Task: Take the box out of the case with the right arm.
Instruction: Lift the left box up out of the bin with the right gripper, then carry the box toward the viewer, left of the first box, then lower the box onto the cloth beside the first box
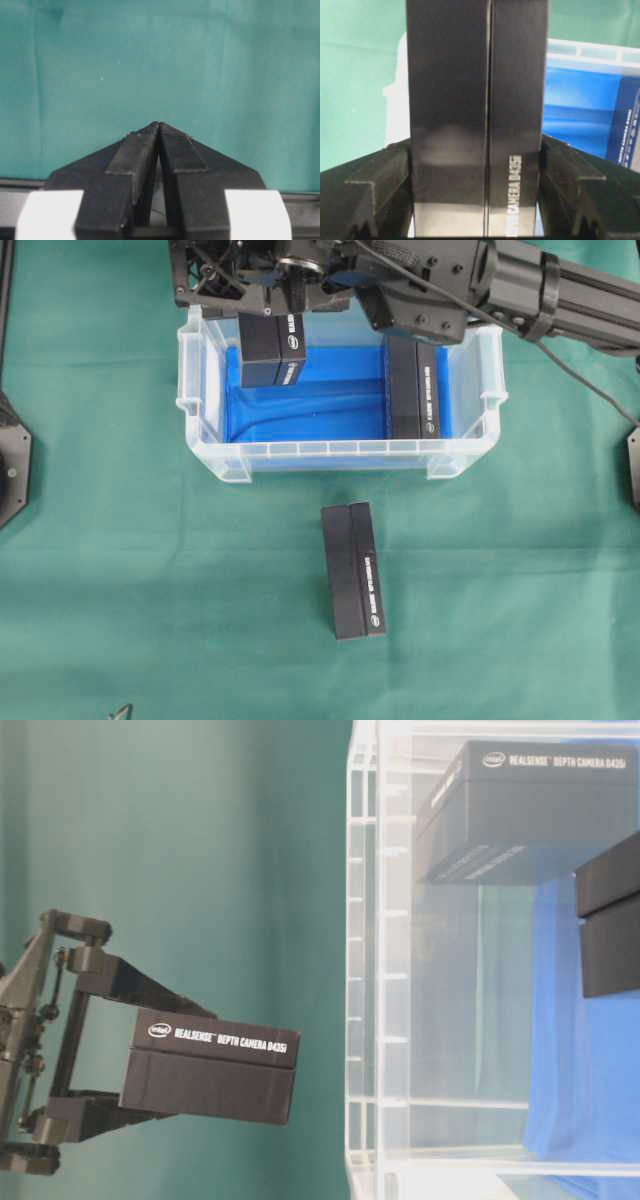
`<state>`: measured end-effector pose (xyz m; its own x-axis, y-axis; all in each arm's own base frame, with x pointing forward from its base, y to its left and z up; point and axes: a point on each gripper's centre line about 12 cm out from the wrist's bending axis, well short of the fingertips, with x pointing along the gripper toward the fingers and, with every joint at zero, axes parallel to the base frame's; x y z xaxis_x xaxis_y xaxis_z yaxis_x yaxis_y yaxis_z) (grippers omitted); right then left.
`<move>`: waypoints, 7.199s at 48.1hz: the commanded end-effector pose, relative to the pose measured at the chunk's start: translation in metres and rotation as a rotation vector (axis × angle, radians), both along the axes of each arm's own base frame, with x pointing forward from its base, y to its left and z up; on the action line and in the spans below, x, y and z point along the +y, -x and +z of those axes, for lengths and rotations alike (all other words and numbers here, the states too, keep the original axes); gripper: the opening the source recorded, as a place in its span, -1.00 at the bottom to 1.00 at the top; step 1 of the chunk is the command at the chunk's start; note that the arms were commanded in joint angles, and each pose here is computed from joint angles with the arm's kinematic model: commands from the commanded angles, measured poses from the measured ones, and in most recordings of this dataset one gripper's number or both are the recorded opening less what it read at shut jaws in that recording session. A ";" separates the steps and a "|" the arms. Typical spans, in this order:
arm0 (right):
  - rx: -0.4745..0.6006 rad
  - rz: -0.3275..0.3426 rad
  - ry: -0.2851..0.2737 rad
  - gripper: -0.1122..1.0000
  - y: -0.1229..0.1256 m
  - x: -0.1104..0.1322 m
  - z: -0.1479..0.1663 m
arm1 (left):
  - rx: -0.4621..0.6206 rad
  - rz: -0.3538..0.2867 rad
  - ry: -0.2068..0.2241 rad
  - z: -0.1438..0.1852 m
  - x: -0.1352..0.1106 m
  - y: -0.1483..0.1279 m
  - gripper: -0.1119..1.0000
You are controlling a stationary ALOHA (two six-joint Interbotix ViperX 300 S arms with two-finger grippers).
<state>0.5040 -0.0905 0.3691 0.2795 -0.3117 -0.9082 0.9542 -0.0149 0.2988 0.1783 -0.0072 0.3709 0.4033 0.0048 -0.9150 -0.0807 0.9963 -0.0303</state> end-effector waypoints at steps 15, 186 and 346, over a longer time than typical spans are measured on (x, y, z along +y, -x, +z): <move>-0.095 0.005 0.016 0.42 0.019 0.005 0.045 | -0.020 -0.004 -0.001 0.006 0.000 -0.001 -0.80; -0.068 0.033 -0.044 0.42 0.021 0.073 0.047 | -0.022 -0.004 -0.001 0.006 0.000 0.000 -0.80; 0.080 0.022 -0.342 0.42 -0.033 0.206 -0.159 | -0.023 -0.004 -0.001 0.006 0.000 0.000 -0.80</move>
<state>0.5368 0.1182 0.1882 0.1594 0.0085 -0.9872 0.9848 -0.0716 0.1584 0.1775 -0.0072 0.3715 0.4061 0.0047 -0.9138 -0.0806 0.9963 -0.0307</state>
